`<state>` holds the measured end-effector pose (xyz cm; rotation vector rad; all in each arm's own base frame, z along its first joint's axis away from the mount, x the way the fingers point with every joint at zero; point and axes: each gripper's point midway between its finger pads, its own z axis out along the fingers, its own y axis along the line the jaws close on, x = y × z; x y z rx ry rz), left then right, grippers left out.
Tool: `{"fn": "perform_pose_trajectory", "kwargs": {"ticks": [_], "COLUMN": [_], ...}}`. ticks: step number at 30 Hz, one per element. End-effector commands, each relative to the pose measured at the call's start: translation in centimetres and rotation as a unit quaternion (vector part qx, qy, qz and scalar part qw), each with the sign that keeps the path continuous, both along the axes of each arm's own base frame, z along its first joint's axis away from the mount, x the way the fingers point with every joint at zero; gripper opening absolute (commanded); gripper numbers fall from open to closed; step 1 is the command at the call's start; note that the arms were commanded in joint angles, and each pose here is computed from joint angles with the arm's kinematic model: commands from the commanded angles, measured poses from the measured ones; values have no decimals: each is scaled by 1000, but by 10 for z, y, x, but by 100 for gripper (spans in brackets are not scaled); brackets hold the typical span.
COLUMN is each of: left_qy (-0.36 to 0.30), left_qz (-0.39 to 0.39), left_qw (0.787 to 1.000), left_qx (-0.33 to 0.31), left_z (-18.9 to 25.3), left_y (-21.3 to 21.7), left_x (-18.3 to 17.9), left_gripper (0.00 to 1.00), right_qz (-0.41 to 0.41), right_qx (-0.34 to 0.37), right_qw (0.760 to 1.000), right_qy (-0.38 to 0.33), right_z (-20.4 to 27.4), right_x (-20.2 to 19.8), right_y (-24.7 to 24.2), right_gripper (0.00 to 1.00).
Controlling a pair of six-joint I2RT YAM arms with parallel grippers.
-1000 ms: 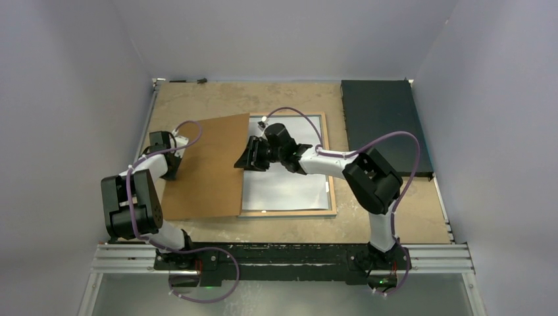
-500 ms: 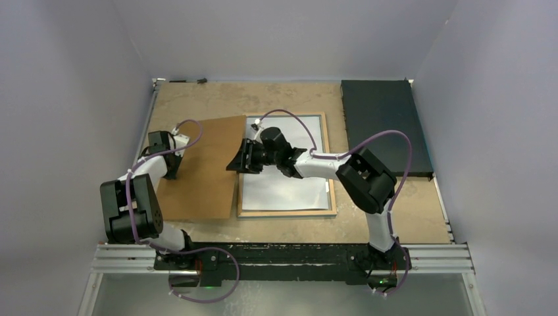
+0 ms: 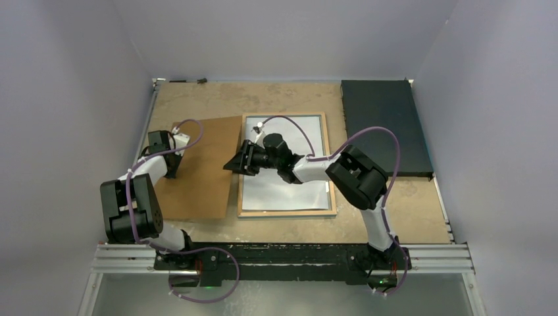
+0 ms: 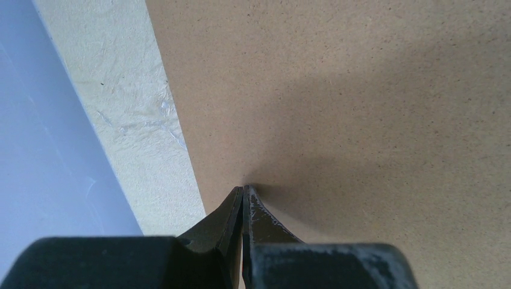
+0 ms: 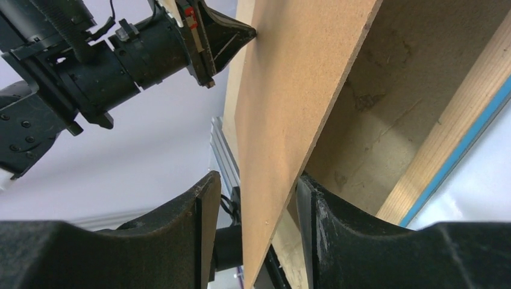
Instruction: Put the photo into the frame
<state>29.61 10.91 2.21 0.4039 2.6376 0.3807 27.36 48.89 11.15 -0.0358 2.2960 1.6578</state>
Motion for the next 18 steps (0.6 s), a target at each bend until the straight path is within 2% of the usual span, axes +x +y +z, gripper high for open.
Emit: {"fn": "perform_pose_trajectory", "kwargs": {"ticks": [1, 5, 9, 18], "left_qy": [93, 88, 83, 90], "left_qz": [-30, -35, -38, -77], "left_qw": [988, 987, 985, 984], "left_qx": [-119, -129, -150, -134], "left_z": [-41, -37, -31, -27], "left_y": [-51, -55, -62, -90], "left_x": [-46, -44, -38, -24], "left_gripper": [0, 0, 0, 0], "right_qz": [31, 32, 20, -36], "right_qx": [150, 146, 133, 106], "right_qw": [986, 987, 990, 993], "right_qy": [-63, -51, -40, -32], "right_z": [84, 76, 75, 76], "right_x": [-14, -13, -15, 0], "right_y": [26, 29, 20, -15], "right_gripper": [52, 52, 48, 43]}}
